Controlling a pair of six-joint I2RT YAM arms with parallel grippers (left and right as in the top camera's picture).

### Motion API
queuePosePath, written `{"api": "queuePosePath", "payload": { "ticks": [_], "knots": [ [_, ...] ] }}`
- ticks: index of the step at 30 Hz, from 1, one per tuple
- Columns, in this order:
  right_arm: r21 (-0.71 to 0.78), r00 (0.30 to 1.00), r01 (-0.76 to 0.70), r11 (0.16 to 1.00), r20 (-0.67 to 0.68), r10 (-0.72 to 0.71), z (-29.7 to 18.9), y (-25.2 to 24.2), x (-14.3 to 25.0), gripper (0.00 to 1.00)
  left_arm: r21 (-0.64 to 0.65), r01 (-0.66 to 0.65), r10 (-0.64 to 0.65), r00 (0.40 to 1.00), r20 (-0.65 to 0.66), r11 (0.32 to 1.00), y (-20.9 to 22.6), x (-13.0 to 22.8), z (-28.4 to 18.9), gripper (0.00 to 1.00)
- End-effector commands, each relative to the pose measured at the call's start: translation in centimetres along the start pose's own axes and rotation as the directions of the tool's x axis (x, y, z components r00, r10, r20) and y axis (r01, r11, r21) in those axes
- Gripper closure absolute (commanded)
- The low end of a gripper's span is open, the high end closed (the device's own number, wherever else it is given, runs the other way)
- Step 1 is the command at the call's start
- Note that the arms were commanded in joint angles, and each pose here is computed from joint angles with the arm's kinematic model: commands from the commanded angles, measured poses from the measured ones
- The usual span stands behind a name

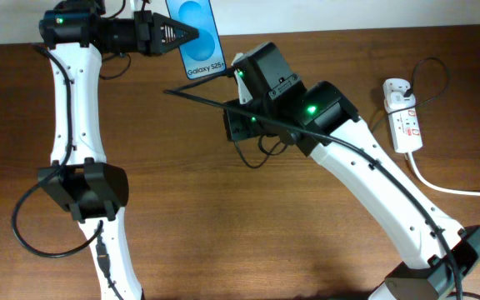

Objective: Plug charger to phone and switch on socket

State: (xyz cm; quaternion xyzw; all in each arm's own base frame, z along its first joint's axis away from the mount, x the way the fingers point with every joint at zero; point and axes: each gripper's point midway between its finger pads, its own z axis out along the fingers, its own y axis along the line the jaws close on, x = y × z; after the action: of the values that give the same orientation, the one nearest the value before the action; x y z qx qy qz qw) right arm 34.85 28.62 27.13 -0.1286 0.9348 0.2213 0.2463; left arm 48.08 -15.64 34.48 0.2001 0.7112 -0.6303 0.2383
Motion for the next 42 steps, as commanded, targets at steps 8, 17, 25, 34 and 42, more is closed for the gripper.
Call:
{"api": "queuePosePath", "payload": {
  "ticks": [8,17,25,34,42],
  "knots": [
    [-0.003,0.985,0.137,0.991,0.105,-0.136,-1.4,0.8,-2.2,0.96,0.046,0.024,-0.021,0.998,-0.066,0.999,-1.8,1.1,3.7,1.00],
    [0.085,0.975,0.118,0.989,0.177,-0.131,-1.7,-0.5,-3.9,0.96,0.134,0.034,-0.027,0.998,-0.059,0.990,-3.3,0.9,3.3,1.00],
    [0.039,0.981,0.126,0.991,0.146,-0.130,-1.6,0.2,-3.2,0.96,0.114,0.026,-0.023,0.999,-0.034,0.993,-2.7,0.4,2.0,1.00],
    [0.018,0.971,0.133,0.991,0.200,-0.134,-1.8,0.9,-4.5,0.96,0.138,0.057,-0.052,0.998,-0.039,0.989,-3.2,0.6,2.0,1.00],
    [0.009,0.969,0.135,0.991,0.207,-0.134,-1.9,1.1,-4.6,0.96,0.135,0.052,-0.047,0.998,-0.038,0.989,-3.1,0.6,2.1,1.00]
  ]
}}
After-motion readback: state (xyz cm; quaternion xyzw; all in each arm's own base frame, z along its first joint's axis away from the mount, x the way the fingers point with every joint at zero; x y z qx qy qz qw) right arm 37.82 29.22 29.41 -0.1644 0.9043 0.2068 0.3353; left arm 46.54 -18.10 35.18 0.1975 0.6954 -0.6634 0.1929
